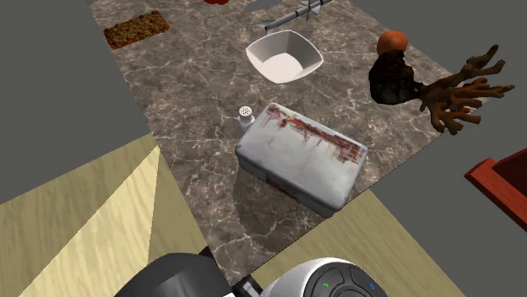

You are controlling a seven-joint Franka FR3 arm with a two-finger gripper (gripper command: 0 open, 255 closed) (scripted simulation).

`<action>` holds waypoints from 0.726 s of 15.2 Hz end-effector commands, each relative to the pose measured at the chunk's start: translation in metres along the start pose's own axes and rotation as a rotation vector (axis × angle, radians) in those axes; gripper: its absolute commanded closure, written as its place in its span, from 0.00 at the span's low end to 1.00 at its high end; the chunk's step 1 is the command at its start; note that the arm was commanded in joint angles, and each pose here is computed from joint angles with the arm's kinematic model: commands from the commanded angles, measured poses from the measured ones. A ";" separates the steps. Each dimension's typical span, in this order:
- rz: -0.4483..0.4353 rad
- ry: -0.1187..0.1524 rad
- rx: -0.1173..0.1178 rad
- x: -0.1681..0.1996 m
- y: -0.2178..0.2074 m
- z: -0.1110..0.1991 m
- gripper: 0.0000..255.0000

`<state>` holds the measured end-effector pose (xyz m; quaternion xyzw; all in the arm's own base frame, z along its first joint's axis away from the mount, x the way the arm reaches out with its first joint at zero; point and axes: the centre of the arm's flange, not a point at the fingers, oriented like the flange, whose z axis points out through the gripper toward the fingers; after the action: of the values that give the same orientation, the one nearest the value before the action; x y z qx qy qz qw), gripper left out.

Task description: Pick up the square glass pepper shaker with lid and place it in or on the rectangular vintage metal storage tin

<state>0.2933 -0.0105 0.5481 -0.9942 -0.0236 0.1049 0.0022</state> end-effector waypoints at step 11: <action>0.165 0.159 0.049 0.031 -0.113 -0.007 0.00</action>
<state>0.3173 0.0935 0.5489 -0.9980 0.0510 0.0346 0.0169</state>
